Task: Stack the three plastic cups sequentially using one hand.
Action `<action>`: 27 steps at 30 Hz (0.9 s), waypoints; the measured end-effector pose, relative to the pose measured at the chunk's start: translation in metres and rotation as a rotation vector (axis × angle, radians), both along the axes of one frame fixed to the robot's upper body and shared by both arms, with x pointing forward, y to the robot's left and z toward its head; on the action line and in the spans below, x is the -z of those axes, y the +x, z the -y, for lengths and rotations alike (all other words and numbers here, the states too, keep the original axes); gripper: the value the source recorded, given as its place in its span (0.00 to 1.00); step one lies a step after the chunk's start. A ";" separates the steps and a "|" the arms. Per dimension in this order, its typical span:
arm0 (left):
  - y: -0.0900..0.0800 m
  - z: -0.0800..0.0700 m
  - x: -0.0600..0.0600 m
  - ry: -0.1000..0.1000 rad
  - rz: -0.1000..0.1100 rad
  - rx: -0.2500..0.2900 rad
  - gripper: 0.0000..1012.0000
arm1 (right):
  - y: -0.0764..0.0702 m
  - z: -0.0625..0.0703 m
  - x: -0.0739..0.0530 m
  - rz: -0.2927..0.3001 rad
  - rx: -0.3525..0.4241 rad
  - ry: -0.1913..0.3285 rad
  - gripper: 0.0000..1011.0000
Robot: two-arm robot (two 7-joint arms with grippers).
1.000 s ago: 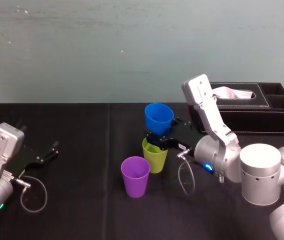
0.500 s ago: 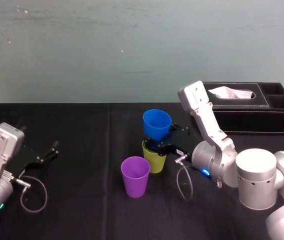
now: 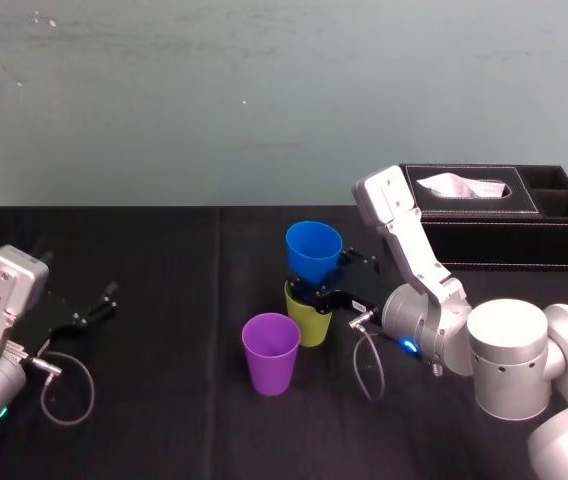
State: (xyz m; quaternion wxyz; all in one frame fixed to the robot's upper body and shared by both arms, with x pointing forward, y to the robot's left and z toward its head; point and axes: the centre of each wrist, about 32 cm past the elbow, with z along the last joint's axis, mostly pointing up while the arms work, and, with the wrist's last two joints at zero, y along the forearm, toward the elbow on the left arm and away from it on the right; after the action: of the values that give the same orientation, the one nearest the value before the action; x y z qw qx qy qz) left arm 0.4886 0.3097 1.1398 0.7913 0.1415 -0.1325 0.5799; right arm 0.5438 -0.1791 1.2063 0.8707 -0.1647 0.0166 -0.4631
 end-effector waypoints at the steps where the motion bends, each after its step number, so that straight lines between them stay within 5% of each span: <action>1: 0.000 0.000 0.000 0.000 0.000 0.000 0.99 | 0.000 0.000 0.000 0.000 0.000 0.000 0.71; 8: 0.000 0.000 0.000 0.000 0.000 0.000 0.99 | 0.000 0.000 0.000 0.001 0.000 0.000 0.71; 20: 0.000 0.000 0.000 0.000 0.000 0.000 0.99 | 0.000 0.000 -0.001 0.002 0.000 0.002 0.99; 27: 0.000 0.000 0.000 0.000 0.000 0.000 0.99 | 0.000 0.000 -0.001 0.003 0.001 0.003 0.99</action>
State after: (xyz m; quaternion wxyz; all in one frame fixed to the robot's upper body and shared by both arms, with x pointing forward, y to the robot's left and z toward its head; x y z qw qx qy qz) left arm 0.4886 0.3097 1.1398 0.7913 0.1415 -0.1325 0.5799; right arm 0.5437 -0.1793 1.2075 0.8708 -0.1629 0.0160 -0.4636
